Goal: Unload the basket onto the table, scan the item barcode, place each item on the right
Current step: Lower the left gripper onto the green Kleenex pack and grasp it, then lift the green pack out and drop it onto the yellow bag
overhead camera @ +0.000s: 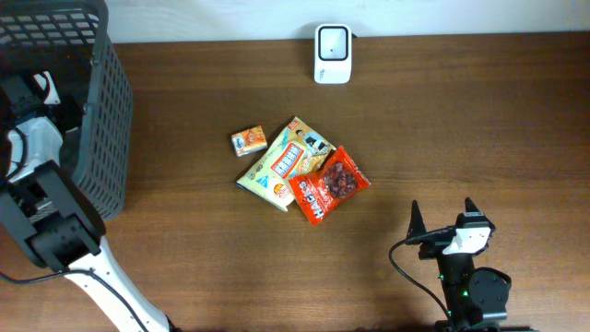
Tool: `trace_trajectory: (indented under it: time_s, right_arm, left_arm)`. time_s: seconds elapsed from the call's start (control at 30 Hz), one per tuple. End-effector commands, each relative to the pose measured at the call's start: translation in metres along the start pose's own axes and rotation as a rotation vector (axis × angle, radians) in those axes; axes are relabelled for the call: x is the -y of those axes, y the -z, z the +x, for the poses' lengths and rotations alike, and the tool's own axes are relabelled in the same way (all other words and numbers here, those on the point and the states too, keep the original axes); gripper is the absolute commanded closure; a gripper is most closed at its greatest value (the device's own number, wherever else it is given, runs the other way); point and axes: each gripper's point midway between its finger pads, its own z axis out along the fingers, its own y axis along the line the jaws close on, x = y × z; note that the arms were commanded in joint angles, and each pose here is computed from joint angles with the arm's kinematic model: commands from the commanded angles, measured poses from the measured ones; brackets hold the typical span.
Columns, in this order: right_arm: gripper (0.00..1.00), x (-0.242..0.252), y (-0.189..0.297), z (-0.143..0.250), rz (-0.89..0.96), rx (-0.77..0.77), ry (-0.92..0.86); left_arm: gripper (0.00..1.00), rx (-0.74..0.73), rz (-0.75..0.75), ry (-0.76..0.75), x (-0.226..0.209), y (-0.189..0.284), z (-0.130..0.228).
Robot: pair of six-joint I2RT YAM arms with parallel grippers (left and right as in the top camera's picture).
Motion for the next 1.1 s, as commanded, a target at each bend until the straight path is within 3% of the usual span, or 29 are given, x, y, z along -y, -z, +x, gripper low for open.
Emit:
trace_trajectory:
  time_s: [0.0, 0.13, 0.4, 0.63, 0.73, 0.83, 1.07]
  right_arm:
    - [0.02, 0.0, 0.0, 0.003, 0.002, -0.008, -0.009]
    - [0.02, 0.0, 0.0, 0.003, 0.002, -0.008, -0.01]
    - [0.02, 0.0, 0.0, 0.003, 0.002, -0.008, -0.009]
    - [0.02, 0.0, 0.0, 0.003, 0.002, -0.008, -0.01]
    - [0.02, 0.0, 0.0, 0.003, 0.002, -0.008, -0.009]
    - [0.02, 0.0, 0.0, 0.003, 0.002, -0.008, -0.01]
    - [0.02, 0.0, 0.0, 0.003, 0.002, -0.008, -0.01]
  left_arm:
    - [1.0, 0.058, 0.0, 0.009, -0.004, 0.036, -0.026]
    - [1.0, 0.163, -0.01, 0.007, -0.007, 0.092, -0.066]
    - [1.0, 0.319, -0.006, 0.003, -0.007, 0.195, -0.114]
    - [1.0, 0.569, 0.336, -0.046, 0.05, 0.338, -0.152]
    - [1.0, 0.558, 0.601, 0.064, 0.091, 0.407, -0.139]
    - [1.0, 0.47, 0.779, 0.021, 0.139, 0.432, -0.114]
    - [1.0, 0.103, 1.012, -0.11, 0.269, 0.427, -0.027]
